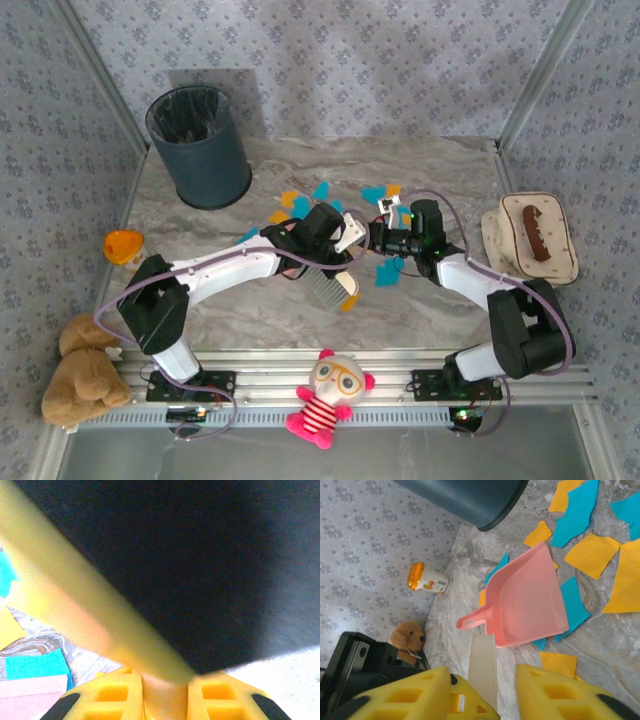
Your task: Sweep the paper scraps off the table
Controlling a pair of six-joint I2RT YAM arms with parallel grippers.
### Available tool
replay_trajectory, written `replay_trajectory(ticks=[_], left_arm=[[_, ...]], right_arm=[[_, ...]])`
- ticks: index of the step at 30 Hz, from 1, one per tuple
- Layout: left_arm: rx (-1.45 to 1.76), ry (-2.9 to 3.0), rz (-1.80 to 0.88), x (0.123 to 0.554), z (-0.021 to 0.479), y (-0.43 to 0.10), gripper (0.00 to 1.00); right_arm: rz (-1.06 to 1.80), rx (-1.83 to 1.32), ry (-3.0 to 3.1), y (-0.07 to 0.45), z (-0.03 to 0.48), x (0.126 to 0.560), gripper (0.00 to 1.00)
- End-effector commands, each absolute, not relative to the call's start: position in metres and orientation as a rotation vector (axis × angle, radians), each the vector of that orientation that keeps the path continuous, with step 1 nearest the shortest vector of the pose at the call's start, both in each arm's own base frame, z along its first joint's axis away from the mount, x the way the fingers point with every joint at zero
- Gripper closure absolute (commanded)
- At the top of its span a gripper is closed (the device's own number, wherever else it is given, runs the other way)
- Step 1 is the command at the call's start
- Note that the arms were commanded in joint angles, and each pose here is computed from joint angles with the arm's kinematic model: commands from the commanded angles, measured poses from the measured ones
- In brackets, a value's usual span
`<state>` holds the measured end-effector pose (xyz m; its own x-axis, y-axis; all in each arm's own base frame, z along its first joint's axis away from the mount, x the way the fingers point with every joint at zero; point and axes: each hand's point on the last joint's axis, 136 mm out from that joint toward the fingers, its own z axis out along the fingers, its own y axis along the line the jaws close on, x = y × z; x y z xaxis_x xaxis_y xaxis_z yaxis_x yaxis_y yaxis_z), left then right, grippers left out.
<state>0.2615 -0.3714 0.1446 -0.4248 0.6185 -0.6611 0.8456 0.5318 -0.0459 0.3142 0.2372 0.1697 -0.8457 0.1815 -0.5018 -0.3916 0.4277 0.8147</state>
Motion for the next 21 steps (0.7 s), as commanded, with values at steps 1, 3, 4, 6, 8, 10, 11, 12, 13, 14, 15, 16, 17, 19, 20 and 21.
replay_trajectory(ticks=[1,3,4,6,8,10,11,12,13,14,15,16,17,19,20,21], left_arm=[[1.195,2.082,-0.578,0.263,0.173,-0.392,0.81],[1.193,2.081,-0.581,0.263,0.174,-0.392,0.79],[1.197,2.079,-0.582,0.262,0.174,-0.392,0.78],[1.2,2.081,-0.582,0.262,0.174,-0.391,0.71],[1.199,2.079,-0.575,0.262,0.176,-0.39,0.61],[1.191,2.074,-0.553,0.263,0.178,-0.386,0.51],[1.185,2.072,-0.543,0.264,0.18,-0.384,0.47],[1.18,2.07,-0.528,0.265,0.182,-0.38,0.43],[1.178,2.071,-0.515,0.266,0.182,-0.376,0.41],[1.177,2.07,-0.507,0.266,0.185,-0.373,0.4],[1.172,2.078,-0.493,0.267,0.185,-0.367,0.38],[1.163,2.085,-0.476,0.269,0.185,-0.361,0.37],[1.156,2.094,-0.461,0.27,0.185,-0.356,0.36],[1.143,2.112,-0.427,0.273,0.185,-0.343,0.34],[1.137,2.126,-0.414,0.275,0.184,-0.337,0.34],[1.13,2.142,-0.401,0.276,0.183,-0.33,0.33]], right_arm=[[1.452,-0.216,2.112,0.244,0.184,0.317,0.69],[1.45,-0.212,2.105,0.244,0.184,0.318,0.75],[1.444,-0.205,2.106,0.243,0.184,0.319,0.79],[1.435,-0.191,2.104,0.242,0.184,0.321,0.85],[1.421,-0.169,2.097,0.238,0.184,0.323,0.89],[1.394,-0.138,2.091,0.233,0.184,0.326,0.92],[1.381,-0.124,2.089,0.229,0.184,0.327,0.93],[1.363,-0.104,2.087,0.224,0.184,0.329,0.95],[1.347,-0.084,2.085,0.219,0.184,0.33,0.97],[1.33,-0.065,2.079,0.214,0.185,0.332,0.99],[1.312,-0.044,2.074,0.207,0.186,0.333,1.0],[1.294,-0.024,2.068,0.2,0.187,0.334,1.0],[1.278,-0.006,2.063,0.194,0.187,0.335,1.0],[1.24,0.034,2.058,0.18,0.189,0.336,1.0],[1.222,0.05,2.056,0.174,0.19,0.337,1.0],[1.203,0.064,2.054,0.167,0.191,0.337,1.0]])
